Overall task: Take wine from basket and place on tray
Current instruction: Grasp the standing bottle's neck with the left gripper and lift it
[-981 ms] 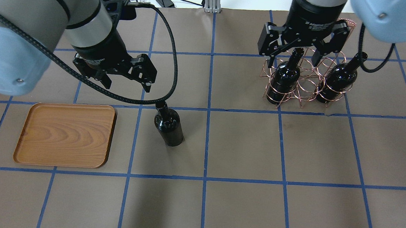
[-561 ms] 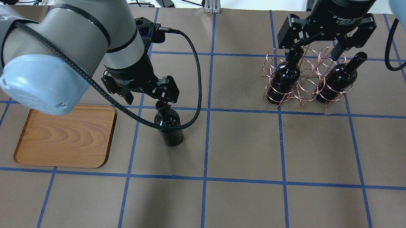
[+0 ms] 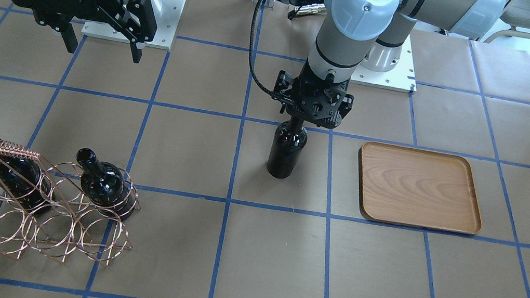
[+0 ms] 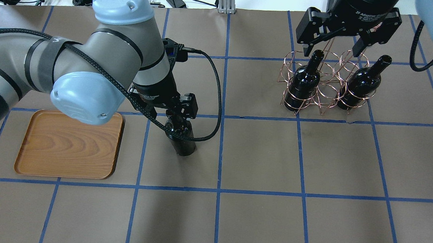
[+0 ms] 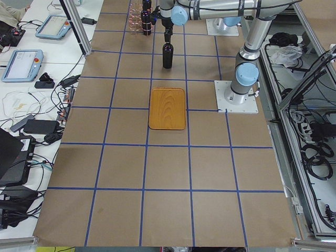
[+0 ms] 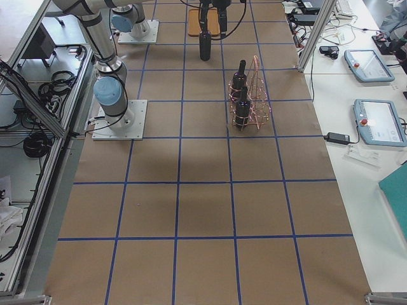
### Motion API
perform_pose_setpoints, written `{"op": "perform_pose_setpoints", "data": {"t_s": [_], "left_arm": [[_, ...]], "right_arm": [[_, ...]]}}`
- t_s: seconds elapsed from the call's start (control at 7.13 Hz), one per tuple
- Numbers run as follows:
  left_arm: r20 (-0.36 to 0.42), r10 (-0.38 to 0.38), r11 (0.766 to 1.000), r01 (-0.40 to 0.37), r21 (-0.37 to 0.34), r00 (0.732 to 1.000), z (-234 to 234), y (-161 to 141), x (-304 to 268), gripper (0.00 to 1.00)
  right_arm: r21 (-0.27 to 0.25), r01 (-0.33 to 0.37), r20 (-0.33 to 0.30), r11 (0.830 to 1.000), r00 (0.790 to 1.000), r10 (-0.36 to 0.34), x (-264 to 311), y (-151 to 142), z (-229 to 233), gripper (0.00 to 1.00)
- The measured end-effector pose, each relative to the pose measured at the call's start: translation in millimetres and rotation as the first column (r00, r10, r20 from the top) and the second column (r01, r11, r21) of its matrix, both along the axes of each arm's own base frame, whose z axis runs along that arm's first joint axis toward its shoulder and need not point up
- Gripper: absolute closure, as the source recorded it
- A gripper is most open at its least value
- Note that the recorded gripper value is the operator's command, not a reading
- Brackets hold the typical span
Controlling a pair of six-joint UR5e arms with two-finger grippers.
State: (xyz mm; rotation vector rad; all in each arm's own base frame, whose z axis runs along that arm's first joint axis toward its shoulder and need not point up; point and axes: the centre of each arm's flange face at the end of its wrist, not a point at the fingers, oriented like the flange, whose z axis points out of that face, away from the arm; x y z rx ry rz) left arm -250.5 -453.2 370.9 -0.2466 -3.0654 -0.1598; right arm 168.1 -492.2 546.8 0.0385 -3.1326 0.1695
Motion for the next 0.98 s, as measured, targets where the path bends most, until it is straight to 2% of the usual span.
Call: {"op": "perform_pose_setpoints", "data": {"t_s": [0.42, 0.56, 0.7, 0.84, 0.98], "left_arm": [[0.002, -0.010, 1.000, 0.010, 0.013, 1.000, -7.8, -1.3, -3.2, 0.25], [0.003, -0.015, 1.000, 0.015, 0.012, 1.000, -7.4, -1.1, -3.3, 0.36], [0.005, -0.021, 1.000, 0.021, 0.008, 1.000, -5.9, -1.0, -3.2, 0.52], [0.007, -0.023, 1.000, 0.023, 0.004, 1.000, -4.6, -0.8, -3.0, 0.83], [0.006, -0.025, 1.000, 0.025, 0.001, 1.000, -3.1, -0.6, -3.0, 1.00]], "right_arm": [[0.001, -0.001, 0.000, 1.000, 1.000, 0.001, 0.3, 0.5, 0.1, 0.00], [0.001, -0.001, 0.000, 1.000, 1.000, 0.001, 0.3, 0.6, 0.1, 0.00], [0.002, -0.001, 0.000, 1.000, 1.000, 0.001, 0.3, 0.8, 0.1, 0.00], [0.002, -0.001, 0.000, 1.000, 1.000, 0.001, 0.3, 1.1, 0.0, 0.00], [0.003, -0.001, 0.000, 1.000, 1.000, 0.001, 0.3, 1.2, -0.2, 0.00]]}}
